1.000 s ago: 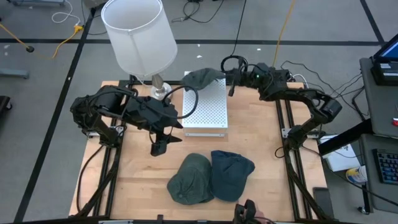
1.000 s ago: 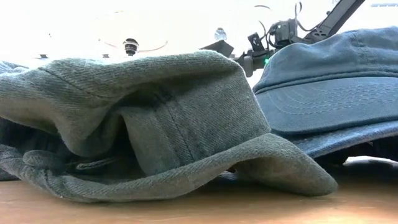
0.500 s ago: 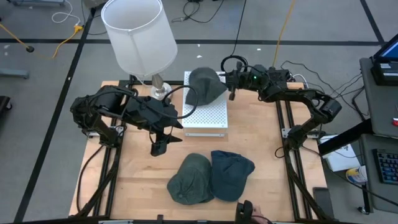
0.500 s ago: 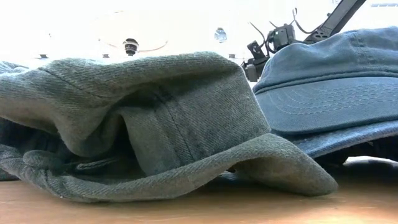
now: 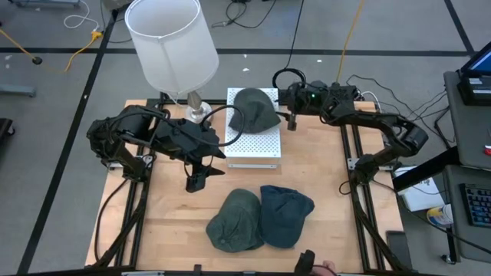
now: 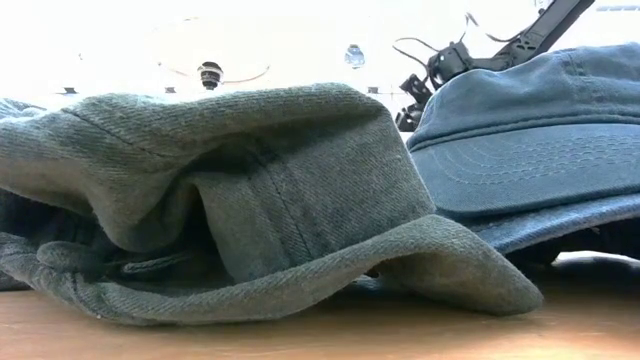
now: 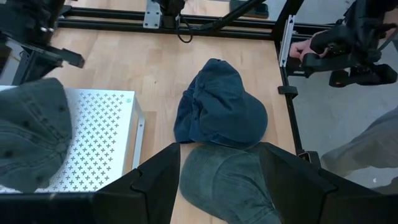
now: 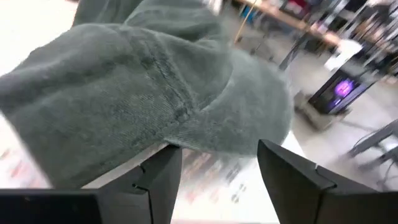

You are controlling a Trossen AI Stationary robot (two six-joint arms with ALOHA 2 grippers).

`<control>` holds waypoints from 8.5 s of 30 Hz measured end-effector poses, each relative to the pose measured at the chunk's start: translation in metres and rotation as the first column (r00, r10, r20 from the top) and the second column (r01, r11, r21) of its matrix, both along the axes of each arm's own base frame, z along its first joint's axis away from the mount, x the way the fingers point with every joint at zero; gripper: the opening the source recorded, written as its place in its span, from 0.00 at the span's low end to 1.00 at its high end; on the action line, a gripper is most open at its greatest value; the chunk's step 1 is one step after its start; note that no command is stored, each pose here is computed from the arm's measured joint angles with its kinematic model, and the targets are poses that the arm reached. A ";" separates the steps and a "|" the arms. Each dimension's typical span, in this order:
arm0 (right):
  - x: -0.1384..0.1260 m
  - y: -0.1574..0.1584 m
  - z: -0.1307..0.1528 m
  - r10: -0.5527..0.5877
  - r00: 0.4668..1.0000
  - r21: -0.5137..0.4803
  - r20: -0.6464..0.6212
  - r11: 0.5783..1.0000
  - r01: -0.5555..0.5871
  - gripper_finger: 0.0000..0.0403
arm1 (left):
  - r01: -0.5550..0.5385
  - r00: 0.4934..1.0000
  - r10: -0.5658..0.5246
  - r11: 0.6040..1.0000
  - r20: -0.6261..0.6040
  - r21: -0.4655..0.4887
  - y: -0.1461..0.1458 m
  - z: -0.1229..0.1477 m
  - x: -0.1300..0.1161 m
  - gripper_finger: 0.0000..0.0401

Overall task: Pick & Place hat
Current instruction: Put the black cap on the shelf, then stack the black cap on top of the other black cap on the shelf

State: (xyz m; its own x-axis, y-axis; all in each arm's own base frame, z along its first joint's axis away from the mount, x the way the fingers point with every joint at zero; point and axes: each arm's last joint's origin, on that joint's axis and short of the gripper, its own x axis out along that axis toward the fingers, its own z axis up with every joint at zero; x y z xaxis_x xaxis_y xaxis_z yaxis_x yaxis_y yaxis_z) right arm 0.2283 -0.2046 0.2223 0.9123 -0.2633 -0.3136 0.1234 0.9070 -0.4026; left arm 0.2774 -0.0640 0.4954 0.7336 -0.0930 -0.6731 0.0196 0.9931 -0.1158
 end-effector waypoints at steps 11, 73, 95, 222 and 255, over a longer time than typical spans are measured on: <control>-0.013 0.010 0.018 -0.077 0.996 -0.072 -0.055 0.995 0.073 0.49 | 0.009 1.000 -0.009 1.000 0.001 0.012 0.000 0.000 0.000 0.56; 0.126 0.063 0.045 -0.216 0.968 0.161 -0.131 0.958 0.235 0.00 | -0.189 0.982 0.189 0.982 0.009 -0.008 0.025 0.000 0.005 0.56; 0.117 0.031 0.051 -0.212 0.976 0.139 -0.055 0.966 0.218 0.00 | -0.164 0.986 0.164 0.986 0.016 0.023 0.026 0.001 0.005 0.56; -0.007 0.235 0.173 0.203 0.978 0.657 0.044 0.732 -0.181 0.53 | 0.197 0.915 -0.223 0.974 -0.336 -0.110 -0.154 -0.061 -0.015 0.56; -0.009 0.234 0.167 0.230 0.973 0.608 -0.020 0.775 -0.171 0.53 | 0.263 0.801 -0.163 0.960 -0.576 0.095 -0.209 -0.200 0.073 0.56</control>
State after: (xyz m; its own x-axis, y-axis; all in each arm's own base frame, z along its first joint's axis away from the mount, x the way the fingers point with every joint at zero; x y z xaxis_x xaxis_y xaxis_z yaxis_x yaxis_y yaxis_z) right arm 0.2195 0.0296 0.3892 0.8842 0.1897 -0.4268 -0.0971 0.9685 0.2294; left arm 0.3507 -0.2726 0.2950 0.2014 -0.0552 -0.9780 0.2151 0.9765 -0.0108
